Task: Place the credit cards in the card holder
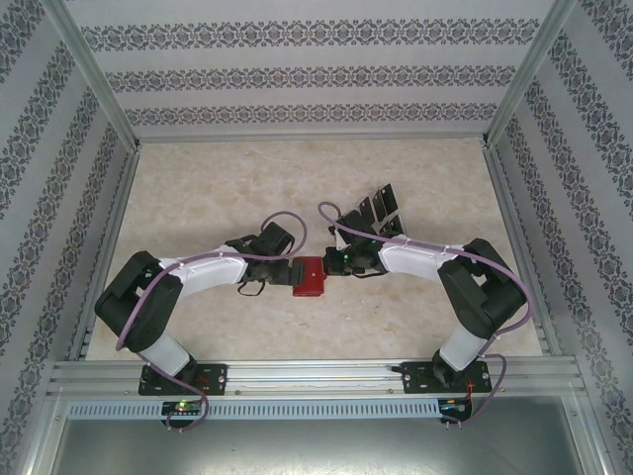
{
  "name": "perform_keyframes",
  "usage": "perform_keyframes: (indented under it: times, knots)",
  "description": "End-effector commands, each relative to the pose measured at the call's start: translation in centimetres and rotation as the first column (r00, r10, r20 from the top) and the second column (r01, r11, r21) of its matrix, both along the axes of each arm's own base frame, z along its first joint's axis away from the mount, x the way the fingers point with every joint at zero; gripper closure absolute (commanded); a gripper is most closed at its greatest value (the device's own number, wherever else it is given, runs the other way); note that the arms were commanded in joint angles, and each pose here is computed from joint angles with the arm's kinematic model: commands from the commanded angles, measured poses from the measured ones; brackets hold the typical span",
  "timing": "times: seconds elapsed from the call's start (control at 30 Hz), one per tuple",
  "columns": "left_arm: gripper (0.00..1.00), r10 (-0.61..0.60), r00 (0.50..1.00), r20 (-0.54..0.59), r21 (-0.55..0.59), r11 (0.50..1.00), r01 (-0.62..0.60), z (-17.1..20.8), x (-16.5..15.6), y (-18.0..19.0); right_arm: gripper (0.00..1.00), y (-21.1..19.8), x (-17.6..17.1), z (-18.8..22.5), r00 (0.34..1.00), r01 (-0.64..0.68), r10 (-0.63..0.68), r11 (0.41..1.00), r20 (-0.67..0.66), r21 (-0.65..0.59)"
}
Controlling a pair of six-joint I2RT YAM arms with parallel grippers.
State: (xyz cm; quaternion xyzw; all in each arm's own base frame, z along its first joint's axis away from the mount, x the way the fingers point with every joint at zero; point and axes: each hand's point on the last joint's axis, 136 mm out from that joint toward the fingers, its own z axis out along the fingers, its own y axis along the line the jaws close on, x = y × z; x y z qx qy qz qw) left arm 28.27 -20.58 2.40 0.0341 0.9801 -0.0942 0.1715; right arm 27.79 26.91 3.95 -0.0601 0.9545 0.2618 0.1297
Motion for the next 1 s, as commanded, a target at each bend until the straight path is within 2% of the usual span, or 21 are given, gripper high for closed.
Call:
perform_keyframes:
  times: [0.0, 0.2, 0.57, 0.73, 0.97]
  knots:
    - [0.00, -0.020, 1.000, -0.015, 0.031, 0.999, 0.021, -0.5, -0.3, -1.0, 1.00, 0.5, 0.1, 2.0, 0.999, -0.026, 0.024, 0.999, 0.047, 0.047]
    - [0.00, 0.029, 0.998, -0.064, 0.077, 0.997, -0.024, -1.4, -2.3, -0.2, 1.00, 1.3, -0.6, 2.4, 0.998, -0.050, 0.047, 0.997, 0.049, 0.061]
    - [0.00, 0.143, 0.988, -0.064, -0.047, 0.988, -0.146, -0.6, -6.4, 0.2, 1.00, 3.4, -3.2, 0.4, 0.994, -0.108, 0.108, 0.993, 0.009, 0.038]
    - [0.00, 0.147, 0.988, -0.038, -0.036, 0.988, -0.148, -0.2, -6.0, 0.3, 1.00, 3.4, -4.1, -1.2, 0.993, -0.116, 0.116, 0.993, -0.024, 0.017]
    - [0.00, 0.143, 0.989, 0.026, 0.063, 0.988, -0.144, 1.4, -4.4, 1.9, 1.00, 2.8, -4.8, -2.2, 0.993, -0.114, 0.113, 0.993, -0.042, -0.008]
